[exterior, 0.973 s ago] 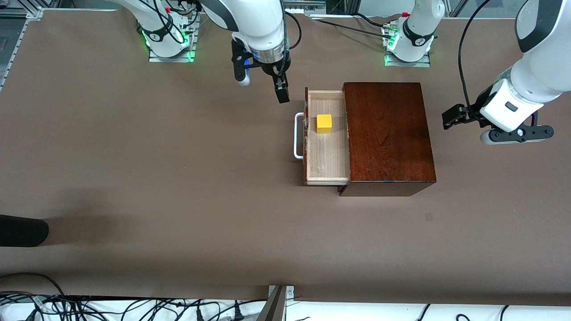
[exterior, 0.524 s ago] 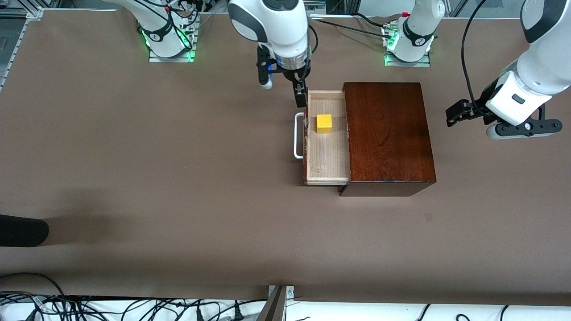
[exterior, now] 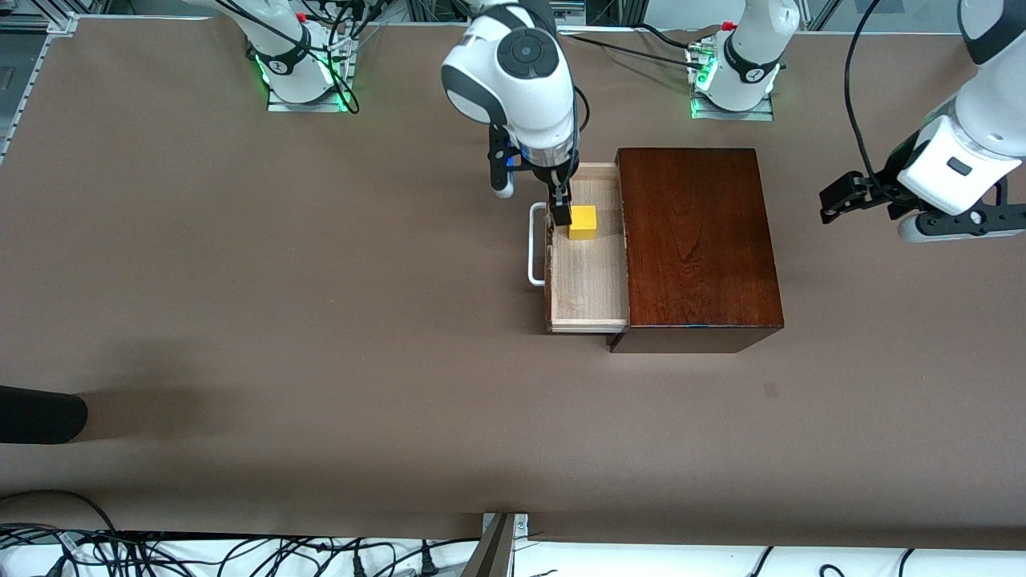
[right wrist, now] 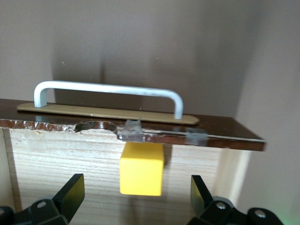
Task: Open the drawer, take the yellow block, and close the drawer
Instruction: 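Lower the right gripper into the drawer onto the yellow cube, then grasp the yellow cube and lift it with the right gripper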
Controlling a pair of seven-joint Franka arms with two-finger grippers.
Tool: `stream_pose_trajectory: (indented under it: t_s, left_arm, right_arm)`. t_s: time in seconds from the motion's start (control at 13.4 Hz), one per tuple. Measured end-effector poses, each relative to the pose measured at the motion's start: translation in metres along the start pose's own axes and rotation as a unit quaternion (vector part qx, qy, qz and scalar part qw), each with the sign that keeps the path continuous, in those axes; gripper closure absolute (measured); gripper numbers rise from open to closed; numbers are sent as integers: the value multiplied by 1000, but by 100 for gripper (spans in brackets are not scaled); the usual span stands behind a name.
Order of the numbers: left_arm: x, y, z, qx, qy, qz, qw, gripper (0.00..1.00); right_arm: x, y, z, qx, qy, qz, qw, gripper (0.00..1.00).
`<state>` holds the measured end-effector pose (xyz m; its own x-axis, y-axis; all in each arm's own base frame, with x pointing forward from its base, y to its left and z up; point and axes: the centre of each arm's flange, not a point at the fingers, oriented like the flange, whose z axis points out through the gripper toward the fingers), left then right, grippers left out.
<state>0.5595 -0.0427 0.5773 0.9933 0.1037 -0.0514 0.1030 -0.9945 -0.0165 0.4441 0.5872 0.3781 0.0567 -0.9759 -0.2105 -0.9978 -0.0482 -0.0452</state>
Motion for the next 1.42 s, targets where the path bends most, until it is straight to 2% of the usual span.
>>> stream_pose_trajectory:
  t_s: [0.45, 0.9, 0.97, 1.05, 1.12, 1.2, 1.42]
  left_arm:
    - [0, -3, 0, 0, 0, 1, 1000, 0]
    - [1, -5, 0, 0, 0, -2, 1000, 0]
    - [1, -5, 0, 0, 0, -2, 1000, 0]
    - [1, -5, 0, 0, 0, -2, 1000, 0]
    - [1, -5, 0, 0, 0, -1, 1000, 0]
    - [1, -5, 0, 0, 0, -2, 1000, 0]
    - [1, -7, 0, 0, 0, -3, 1000, 0]
  right_arm:
    - [-19, -5, 47, 27, 9, 5, 1000, 0]
    - [-18, -7, 67, 31, 6, 7, 999, 0]
    - [-18, -7, 70, 31, 5, 7, 999, 7]
    - [-18, -6, 72, 31, 4, 7, 999, 20]
    - [-18, -6, 74, 31, 4, 7, 999, 29]
    - [-18, -6, 75, 32, 3, 7, 999, 44]
    - [-20, -9, 70, 35, 0, 8, 999, 44]
